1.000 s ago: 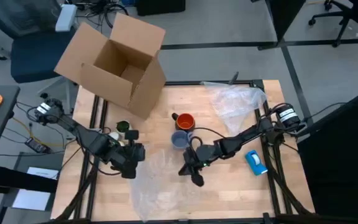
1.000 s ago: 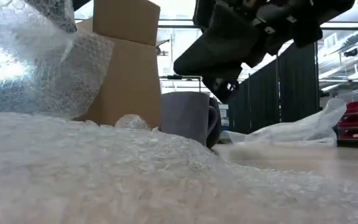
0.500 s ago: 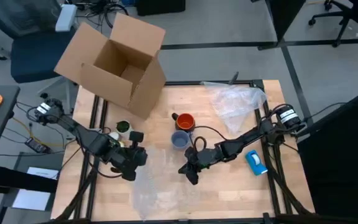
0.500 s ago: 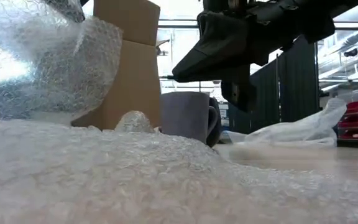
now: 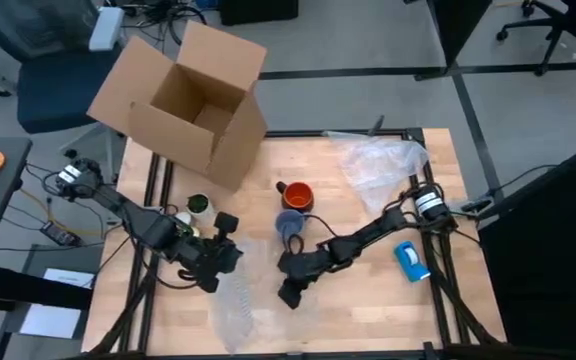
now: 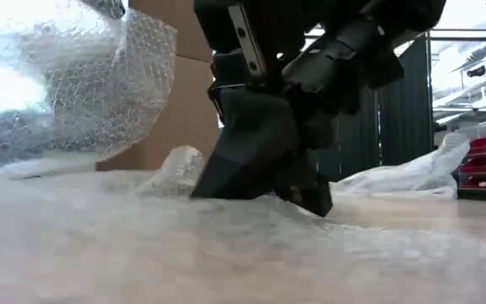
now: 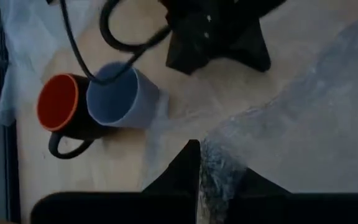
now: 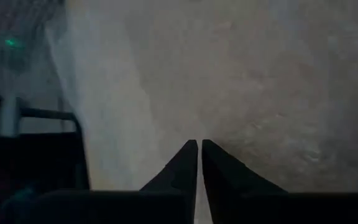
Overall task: Wrap mug
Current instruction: Prepare the bubble wrap
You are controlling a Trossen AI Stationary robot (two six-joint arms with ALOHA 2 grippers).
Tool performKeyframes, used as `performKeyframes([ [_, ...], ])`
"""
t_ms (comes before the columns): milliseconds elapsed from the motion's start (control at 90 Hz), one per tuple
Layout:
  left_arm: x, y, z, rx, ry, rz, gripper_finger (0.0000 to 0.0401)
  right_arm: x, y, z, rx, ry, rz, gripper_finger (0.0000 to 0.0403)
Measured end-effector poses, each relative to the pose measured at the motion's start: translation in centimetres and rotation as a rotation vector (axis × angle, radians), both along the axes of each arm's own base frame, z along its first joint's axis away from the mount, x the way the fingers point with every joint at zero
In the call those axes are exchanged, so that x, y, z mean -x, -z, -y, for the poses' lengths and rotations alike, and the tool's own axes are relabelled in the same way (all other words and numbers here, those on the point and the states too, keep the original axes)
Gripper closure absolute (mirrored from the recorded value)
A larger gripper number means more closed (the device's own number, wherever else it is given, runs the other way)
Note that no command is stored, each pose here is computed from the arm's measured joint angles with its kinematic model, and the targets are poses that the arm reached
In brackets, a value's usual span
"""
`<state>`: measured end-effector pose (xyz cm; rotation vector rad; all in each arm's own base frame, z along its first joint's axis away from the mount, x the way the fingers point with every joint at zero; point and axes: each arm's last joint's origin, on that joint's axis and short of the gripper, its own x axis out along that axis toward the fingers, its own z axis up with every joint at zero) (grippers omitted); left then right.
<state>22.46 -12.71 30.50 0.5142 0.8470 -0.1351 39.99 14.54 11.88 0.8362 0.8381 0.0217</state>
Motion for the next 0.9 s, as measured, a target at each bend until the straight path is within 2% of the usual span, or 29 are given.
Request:
performKeyframes([
  [111,0.0,0.0,0.0,-0.018,0.019,-0.005,0.0401,0.5,0.2,0.4,0.06,0.064,-0.064,0.0403],
  [289,0.0,0.0,0.0,-0.017,0.022,-0.008,0.0401,1.5,0.6,0.6,0.082,0.164,-0.204,0.0403],
  [411,0.0,0.0,0.0,-0.003,0.026,-0.014,0.0401,1.7,0.5,0.6,0.104,0.188,-0.217,0.0403],
  [511,0.1,0.1,0.2,0.049,0.036,-0.033,0.0401,1.9,0.3,0.8,0.12,0.198,-0.22,0.0403],
  [678,0.4,0.2,0.7,0.15,0.044,-0.078,0.0401,2.6,-0.6,1.9,0.235,0.274,-0.243,0.0403],
  [811,1.2,0.6,1.6,0.168,0.06,-0.105,0.0401,3.7,-1.7,2.6,0.333,0.33,-0.292,0.0403],
  [900,2.0,1.6,2.0,0.182,0.024,-0.152,0.0401,4.6,-2.4,2.8,0.38,0.362,-0.335,0.0403],
])
